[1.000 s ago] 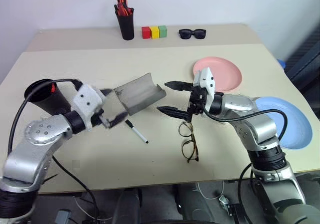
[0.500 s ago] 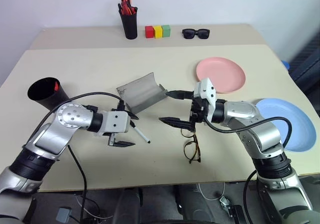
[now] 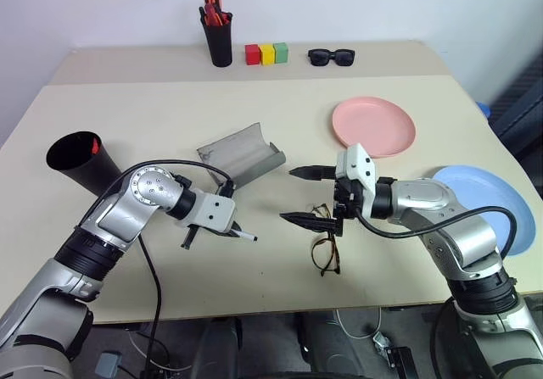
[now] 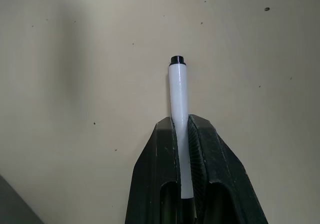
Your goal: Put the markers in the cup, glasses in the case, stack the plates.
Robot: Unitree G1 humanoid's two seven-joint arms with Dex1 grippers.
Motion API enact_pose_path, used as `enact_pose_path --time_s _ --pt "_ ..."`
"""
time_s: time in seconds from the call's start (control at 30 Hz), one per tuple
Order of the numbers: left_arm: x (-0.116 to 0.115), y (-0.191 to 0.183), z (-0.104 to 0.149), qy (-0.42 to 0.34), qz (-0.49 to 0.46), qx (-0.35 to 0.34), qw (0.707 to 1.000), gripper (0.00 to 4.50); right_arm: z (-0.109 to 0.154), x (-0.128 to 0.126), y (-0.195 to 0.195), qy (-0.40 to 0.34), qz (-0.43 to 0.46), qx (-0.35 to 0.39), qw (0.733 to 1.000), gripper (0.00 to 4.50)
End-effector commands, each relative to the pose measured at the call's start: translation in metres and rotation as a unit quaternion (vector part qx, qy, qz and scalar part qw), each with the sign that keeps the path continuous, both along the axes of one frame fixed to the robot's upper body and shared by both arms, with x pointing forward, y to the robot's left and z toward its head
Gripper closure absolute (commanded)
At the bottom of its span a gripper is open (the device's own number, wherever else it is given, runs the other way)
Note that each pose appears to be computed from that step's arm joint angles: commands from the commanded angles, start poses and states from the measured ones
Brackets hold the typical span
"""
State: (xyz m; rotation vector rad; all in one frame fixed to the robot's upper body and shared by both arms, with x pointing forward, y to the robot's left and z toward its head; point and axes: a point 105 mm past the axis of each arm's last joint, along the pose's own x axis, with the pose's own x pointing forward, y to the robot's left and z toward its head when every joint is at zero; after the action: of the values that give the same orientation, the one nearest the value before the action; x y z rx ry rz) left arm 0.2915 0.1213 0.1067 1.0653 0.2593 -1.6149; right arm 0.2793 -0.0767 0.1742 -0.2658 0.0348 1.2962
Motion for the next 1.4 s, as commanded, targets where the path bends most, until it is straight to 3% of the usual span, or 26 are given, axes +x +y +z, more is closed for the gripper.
enact_pose_path --time_s 0.03,0.27,0.33,0.4,0.53,0.63,0.67,0.73,0.8,0.87,0.93,1.03,1.13,1.4 --pt "-0.003 -0.003 0.005 -0.008 0.009 -0.021 1.0 4.45 0.009 -0.007 0.0 -0.02 0.016 0.0 1.0 0.0" --pt "-0.014 0.02 0.048 0.013 0.134 -0.123 0.983 4.45 0.007 -0.003 -0.009 -0.035 0.007 -0.015 0.999 0.0" --pt "-0.011 0.031 0.068 0.002 0.189 -0.18 0.965 4.45 0.01 0.001 -0.011 -0.039 -0.004 -0.009 0.999 0.0" --pt "-0.002 0.04 0.099 -0.028 0.247 -0.274 0.929 4.45 0.011 0.003 -0.011 -0.038 -0.007 -0.003 0.999 0.0" --pt "0.01 0.059 0.152 -0.076 0.331 -0.445 0.829 4.45 0.009 0.004 -0.008 -0.033 0.002 0.001 0.999 0.0" --pt "0.019 0.082 0.184 -0.149 0.395 -0.537 0.731 4.45 0.01 0.006 0.0 -0.033 0.013 0.008 0.999 0.0" --pt "0.022 0.101 0.195 -0.204 0.438 -0.555 0.677 4.45 0.014 0.007 0.006 -0.04 0.015 0.02 0.999 0.0" --pt "0.02 0.133 0.207 -0.299 0.499 -0.554 0.595 4.45 0.023 0.013 0.018 -0.059 0.003 0.051 0.997 0.0" --pt "0.015 0.158 0.209 -0.368 0.543 -0.535 0.532 4.45 0.035 0.024 0.031 -0.074 -0.025 0.091 0.993 0.0" --pt "0.007 0.176 0.207 -0.411 0.571 -0.525 0.479 4.45 0.044 0.034 0.046 -0.085 -0.055 0.127 0.987 0.0" --pt "0.003 0.186 0.204 -0.434 0.587 -0.519 0.445 4.45 0.049 0.039 0.059 -0.089 -0.07 0.145 0.983 0.0" --pt "-0.001 0.196 0.194 -0.449 0.604 -0.511 0.416 4.45 0.051 0.033 0.08 -0.08 -0.049 0.166 0.982 0.0" --pt "-0.004 0.204 0.185 -0.456 0.616 -0.499 0.405 4.45 0.05 0.029 0.087 -0.073 -0.036 0.173 0.982 0.0" --pt "0.002 0.209 0.159 -0.423 0.628 -0.516 0.401 4.45 0.049 0.021 0.089 -0.057 -0.013 0.186 0.981 0.0"
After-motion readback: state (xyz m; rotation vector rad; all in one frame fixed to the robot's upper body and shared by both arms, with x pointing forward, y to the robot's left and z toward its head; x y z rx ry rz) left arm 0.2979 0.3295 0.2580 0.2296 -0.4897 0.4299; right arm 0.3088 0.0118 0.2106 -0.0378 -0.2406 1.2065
